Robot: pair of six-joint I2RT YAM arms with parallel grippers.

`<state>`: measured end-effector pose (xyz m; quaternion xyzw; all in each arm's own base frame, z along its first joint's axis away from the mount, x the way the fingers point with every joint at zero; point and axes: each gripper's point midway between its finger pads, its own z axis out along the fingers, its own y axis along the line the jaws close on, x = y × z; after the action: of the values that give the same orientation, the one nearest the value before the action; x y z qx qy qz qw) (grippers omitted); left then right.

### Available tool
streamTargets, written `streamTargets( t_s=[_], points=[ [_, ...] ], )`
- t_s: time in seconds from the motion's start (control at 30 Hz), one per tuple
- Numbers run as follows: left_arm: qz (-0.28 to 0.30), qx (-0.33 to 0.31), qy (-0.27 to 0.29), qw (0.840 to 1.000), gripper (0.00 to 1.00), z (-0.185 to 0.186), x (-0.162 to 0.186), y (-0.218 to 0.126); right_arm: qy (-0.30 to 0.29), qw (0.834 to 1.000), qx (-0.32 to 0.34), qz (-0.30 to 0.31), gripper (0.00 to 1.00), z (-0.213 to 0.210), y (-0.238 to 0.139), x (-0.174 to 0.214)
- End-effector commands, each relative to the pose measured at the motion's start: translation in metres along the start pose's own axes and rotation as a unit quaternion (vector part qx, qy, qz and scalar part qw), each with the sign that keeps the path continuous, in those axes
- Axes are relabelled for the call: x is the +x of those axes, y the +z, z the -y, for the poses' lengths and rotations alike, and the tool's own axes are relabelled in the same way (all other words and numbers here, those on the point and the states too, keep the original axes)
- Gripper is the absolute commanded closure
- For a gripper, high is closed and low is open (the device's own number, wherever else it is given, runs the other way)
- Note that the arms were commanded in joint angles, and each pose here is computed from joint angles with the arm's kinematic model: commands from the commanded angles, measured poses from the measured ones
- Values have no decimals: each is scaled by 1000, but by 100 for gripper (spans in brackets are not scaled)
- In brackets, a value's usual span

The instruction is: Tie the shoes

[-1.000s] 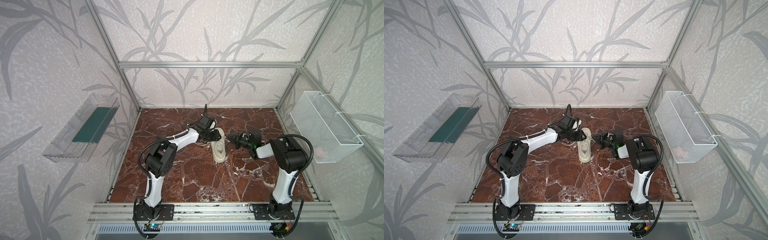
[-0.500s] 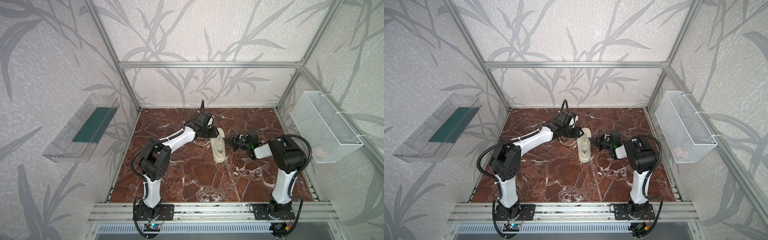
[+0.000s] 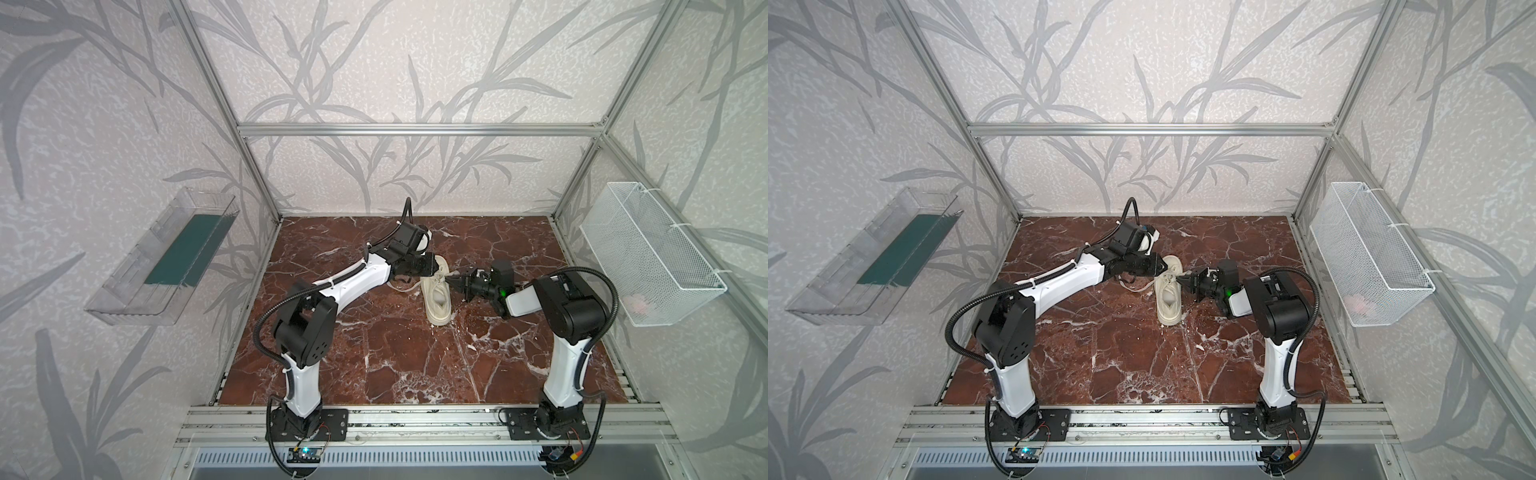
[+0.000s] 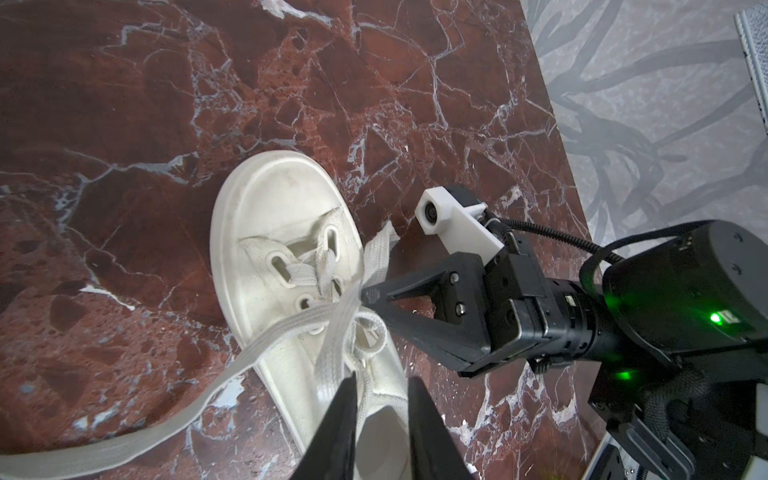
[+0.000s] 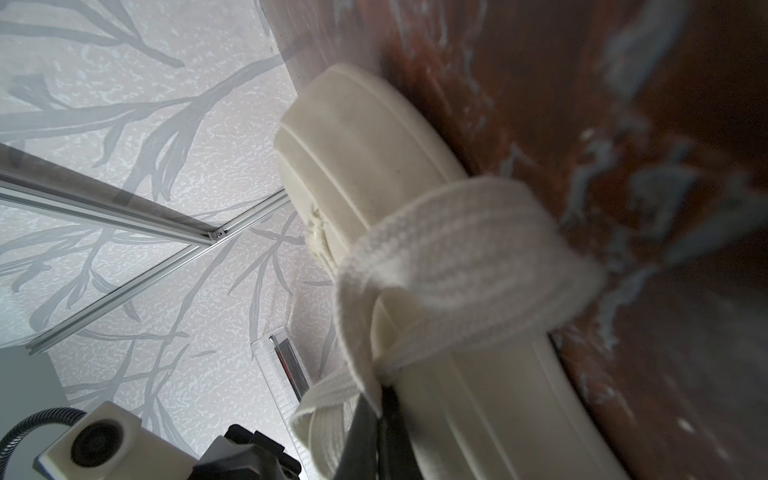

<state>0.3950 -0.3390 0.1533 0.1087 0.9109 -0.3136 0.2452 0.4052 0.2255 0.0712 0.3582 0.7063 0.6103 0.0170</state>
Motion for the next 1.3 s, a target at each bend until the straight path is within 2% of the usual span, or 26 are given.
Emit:
streamTargets(
  t_s=[0.0, 0.37, 1.27],
  points=[
    [-19, 0, -2, 1000, 75, -1, 10, 4, -19, 1000, -13, -19, 100, -11, 6, 5],
    [-43, -16, -11, 999, 75, -16, 25, 19, -24, 999, -24, -38, 100, -19, 9, 13],
    [-44, -2, -40, 998, 84, -25, 26, 38, -23, 996, -50, -71, 100, -27, 17, 24]
  ],
)
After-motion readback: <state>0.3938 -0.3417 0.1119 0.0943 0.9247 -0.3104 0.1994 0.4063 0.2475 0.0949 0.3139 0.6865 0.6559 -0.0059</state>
